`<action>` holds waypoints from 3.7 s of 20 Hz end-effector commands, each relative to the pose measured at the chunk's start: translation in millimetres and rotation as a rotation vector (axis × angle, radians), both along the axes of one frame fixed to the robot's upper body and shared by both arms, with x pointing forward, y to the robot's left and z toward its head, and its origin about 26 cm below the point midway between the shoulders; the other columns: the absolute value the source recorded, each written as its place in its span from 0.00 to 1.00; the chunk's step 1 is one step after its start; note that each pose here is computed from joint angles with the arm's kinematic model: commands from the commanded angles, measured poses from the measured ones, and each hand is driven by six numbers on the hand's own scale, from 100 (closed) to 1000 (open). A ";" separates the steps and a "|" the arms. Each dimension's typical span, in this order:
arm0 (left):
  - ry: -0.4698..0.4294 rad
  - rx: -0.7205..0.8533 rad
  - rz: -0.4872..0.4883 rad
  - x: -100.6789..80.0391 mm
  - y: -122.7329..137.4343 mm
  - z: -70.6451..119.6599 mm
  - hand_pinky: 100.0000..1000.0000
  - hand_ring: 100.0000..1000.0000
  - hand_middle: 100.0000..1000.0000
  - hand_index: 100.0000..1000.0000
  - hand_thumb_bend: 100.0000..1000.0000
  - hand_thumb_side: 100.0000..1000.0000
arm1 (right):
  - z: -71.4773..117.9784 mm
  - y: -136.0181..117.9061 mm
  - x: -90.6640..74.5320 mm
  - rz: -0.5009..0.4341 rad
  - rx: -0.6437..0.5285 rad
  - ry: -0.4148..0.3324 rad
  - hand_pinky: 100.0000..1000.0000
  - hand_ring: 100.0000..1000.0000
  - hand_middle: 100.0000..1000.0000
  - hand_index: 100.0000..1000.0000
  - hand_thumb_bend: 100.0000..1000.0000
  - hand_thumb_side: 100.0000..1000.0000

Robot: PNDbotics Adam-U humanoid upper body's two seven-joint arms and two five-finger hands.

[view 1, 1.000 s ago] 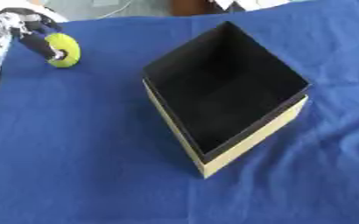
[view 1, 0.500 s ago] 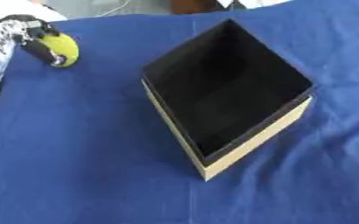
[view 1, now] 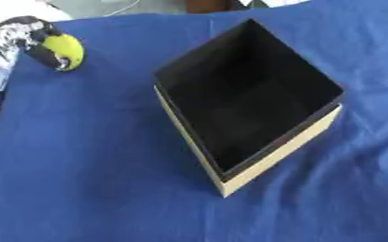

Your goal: Pick up objects on the table and place them in the box.

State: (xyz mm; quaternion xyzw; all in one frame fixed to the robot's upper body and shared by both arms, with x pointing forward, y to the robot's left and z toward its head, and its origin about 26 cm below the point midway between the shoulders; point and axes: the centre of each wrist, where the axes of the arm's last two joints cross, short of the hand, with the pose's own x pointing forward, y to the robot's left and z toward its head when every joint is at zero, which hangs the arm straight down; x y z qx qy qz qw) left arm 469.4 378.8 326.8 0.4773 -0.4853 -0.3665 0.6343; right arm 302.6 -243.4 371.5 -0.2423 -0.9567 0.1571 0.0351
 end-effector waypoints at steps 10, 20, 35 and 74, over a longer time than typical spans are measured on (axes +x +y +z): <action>-0.084 0.085 0.057 -4.8 10.1 11.0 0.66 0.69 0.73 0.82 0.05 0.04 | 7.9 -0.4 -7.1 0.034 0.009 -0.036 0.86 0.83 0.70 0.86 0.00 0.24; -0.197 0.239 0.135 -4.8 3.3 10.8 0.00 0.34 0.39 0.48 0.00 0.12 | 3.4 -3.3 -5.7 0.046 0.035 -0.017 0.85 0.82 0.68 0.86 0.00 0.30; -0.311 0.355 0.122 -5.6 -1.3 12.4 0.00 0.31 0.39 0.47 0.00 0.14 | -8.4 -4.4 -1.9 0.053 0.067 0.014 0.85 0.81 0.66 0.86 0.00 0.32; -0.625 0.280 -1.098 -128.7 -265.9 65.8 0.00 0.33 0.38 0.46 0.01 0.06 | -25.1 38.3 3.8 0.160 0.102 0.031 0.85 0.80 0.69 0.84 0.00 0.22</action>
